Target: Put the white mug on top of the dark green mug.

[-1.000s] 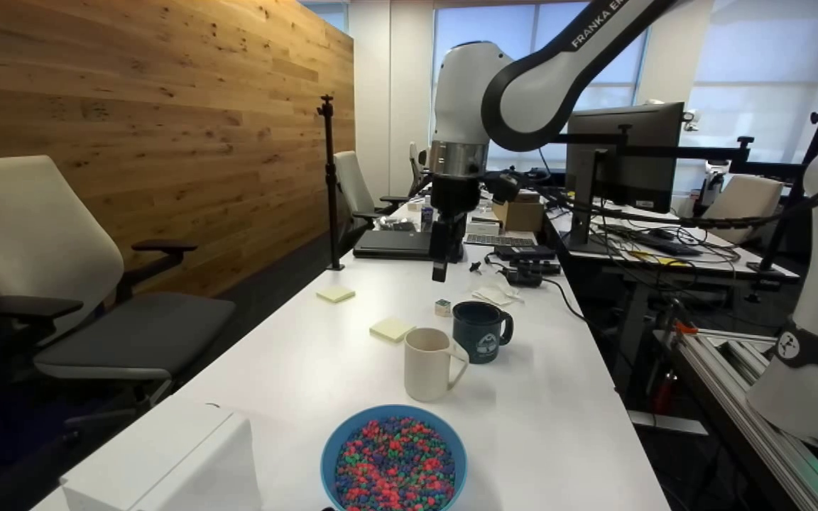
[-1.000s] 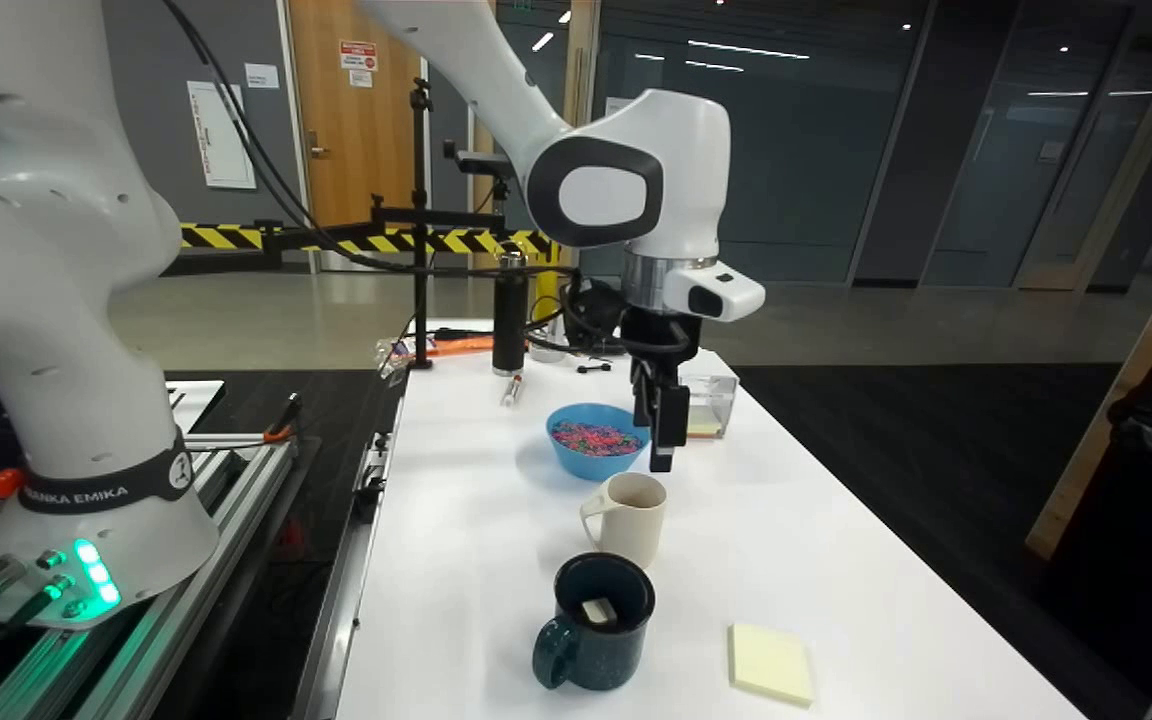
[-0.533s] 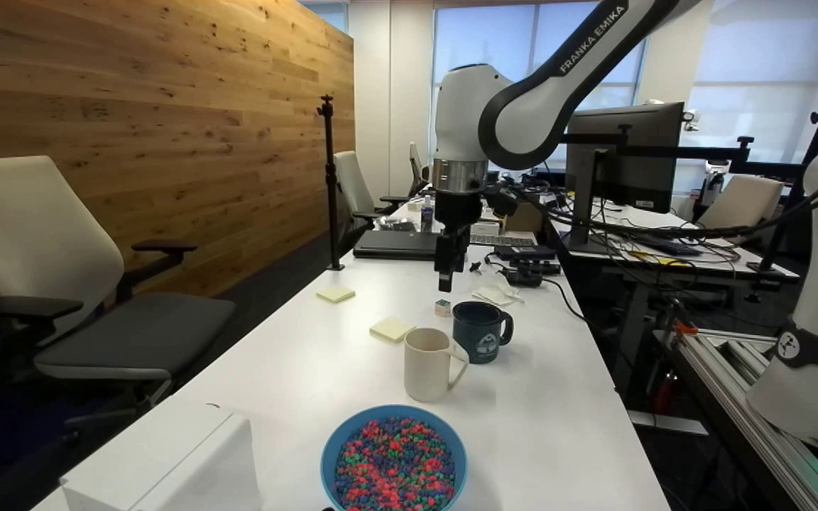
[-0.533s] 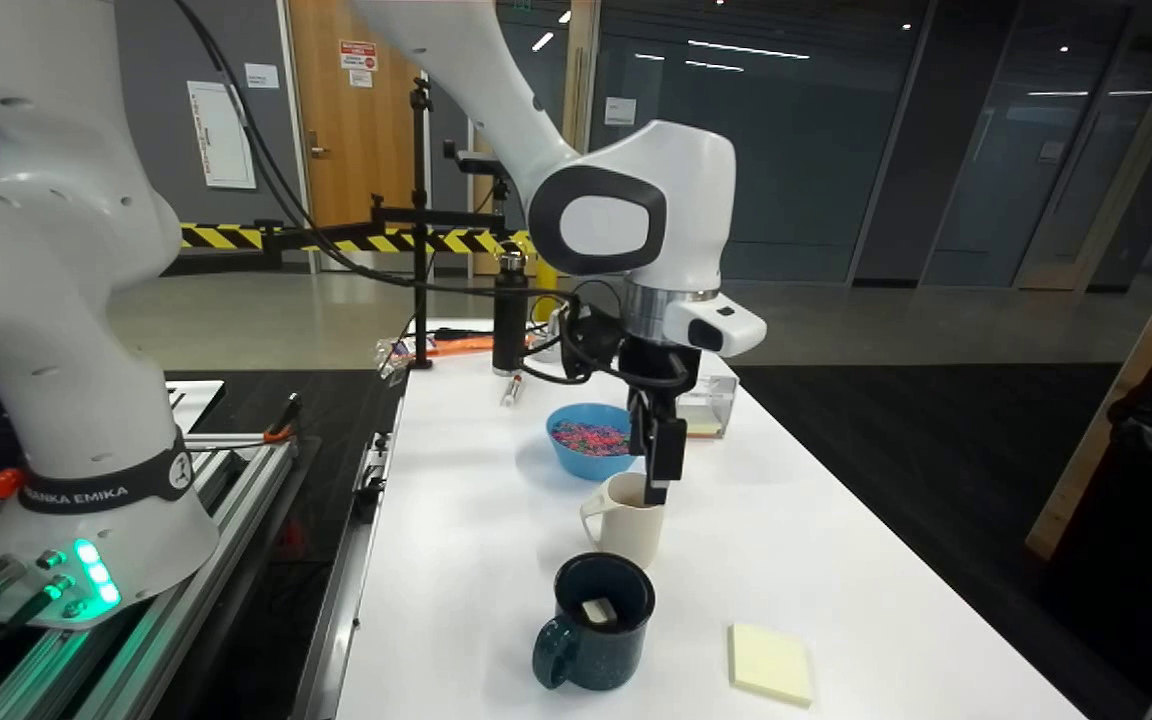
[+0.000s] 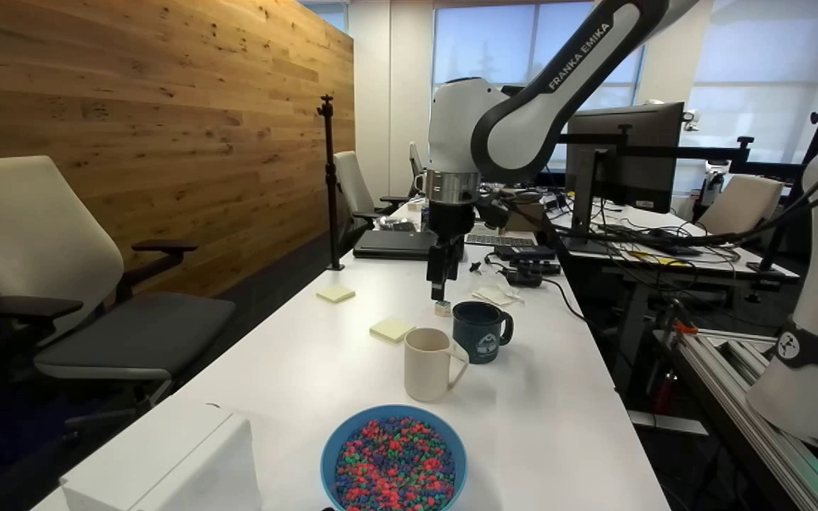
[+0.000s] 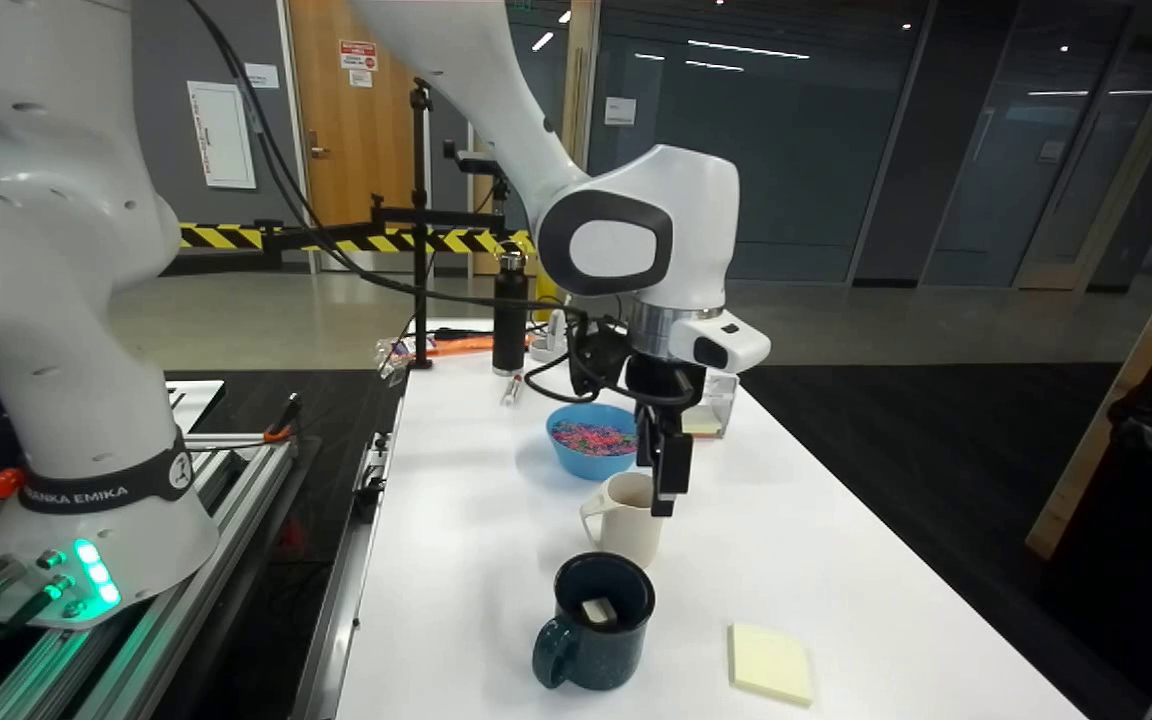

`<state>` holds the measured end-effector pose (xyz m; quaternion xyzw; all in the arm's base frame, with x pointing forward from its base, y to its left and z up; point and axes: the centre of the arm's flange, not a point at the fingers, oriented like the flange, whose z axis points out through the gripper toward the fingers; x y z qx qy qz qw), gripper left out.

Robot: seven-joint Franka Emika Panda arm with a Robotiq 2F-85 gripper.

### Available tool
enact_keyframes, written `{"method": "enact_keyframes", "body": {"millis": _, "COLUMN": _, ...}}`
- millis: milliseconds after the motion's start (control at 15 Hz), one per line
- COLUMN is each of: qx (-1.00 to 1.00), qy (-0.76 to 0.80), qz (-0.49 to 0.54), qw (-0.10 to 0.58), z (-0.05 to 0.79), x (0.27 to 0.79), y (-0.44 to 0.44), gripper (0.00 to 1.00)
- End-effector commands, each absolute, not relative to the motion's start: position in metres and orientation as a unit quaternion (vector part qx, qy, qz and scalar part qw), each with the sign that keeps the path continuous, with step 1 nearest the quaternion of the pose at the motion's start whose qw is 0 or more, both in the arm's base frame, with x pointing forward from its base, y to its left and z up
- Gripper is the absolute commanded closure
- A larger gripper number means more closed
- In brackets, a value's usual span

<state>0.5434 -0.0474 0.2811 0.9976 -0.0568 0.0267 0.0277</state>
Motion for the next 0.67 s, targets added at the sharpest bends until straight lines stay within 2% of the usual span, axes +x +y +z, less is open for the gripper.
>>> {"method": "enact_keyframes", "body": {"millis": 0, "qx": 0.997, "qy": -0.056, "qz": 0.031, "qw": 0.036, "z": 0.275, "x": 0.558, "y": -0.036, "gripper": 0.00}}
{"method": "enact_keyframes", "body": {"millis": 600, "qx": 0.998, "qy": -0.047, "qz": 0.025, "qw": 0.042, "z": 0.268, "x": 0.572, "y": -0.002, "gripper": 0.00}}
